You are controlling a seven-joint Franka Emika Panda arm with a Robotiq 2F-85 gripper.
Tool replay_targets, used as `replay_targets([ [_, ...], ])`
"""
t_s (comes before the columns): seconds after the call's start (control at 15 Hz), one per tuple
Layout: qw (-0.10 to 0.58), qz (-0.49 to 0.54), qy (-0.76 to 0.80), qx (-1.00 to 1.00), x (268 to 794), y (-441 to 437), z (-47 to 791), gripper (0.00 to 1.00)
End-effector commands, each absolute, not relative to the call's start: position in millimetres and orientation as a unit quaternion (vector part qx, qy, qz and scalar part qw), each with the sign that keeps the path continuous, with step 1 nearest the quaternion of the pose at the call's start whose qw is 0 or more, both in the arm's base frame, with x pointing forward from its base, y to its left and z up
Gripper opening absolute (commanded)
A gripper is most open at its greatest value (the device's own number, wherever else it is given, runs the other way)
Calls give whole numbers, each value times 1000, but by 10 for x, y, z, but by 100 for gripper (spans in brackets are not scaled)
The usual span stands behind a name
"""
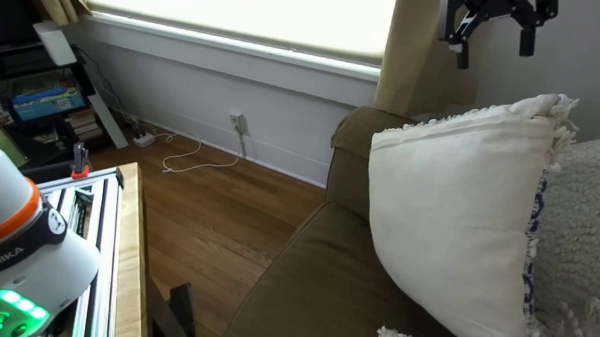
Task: Turn the pillow on the left around
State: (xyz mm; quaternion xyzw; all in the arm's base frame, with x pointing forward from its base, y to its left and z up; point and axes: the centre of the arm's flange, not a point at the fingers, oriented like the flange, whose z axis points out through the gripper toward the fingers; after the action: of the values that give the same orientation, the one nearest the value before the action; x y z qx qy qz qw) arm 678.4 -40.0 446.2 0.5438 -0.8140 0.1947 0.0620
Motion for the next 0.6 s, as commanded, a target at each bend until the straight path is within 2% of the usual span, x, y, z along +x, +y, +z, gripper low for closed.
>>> replay_targets([
  [0.0, 62, 195, -814, 543, 6786, -402, 4468, 100],
  [0.53, 136, 176, -886, 408, 7059, -241, 4383, 100],
])
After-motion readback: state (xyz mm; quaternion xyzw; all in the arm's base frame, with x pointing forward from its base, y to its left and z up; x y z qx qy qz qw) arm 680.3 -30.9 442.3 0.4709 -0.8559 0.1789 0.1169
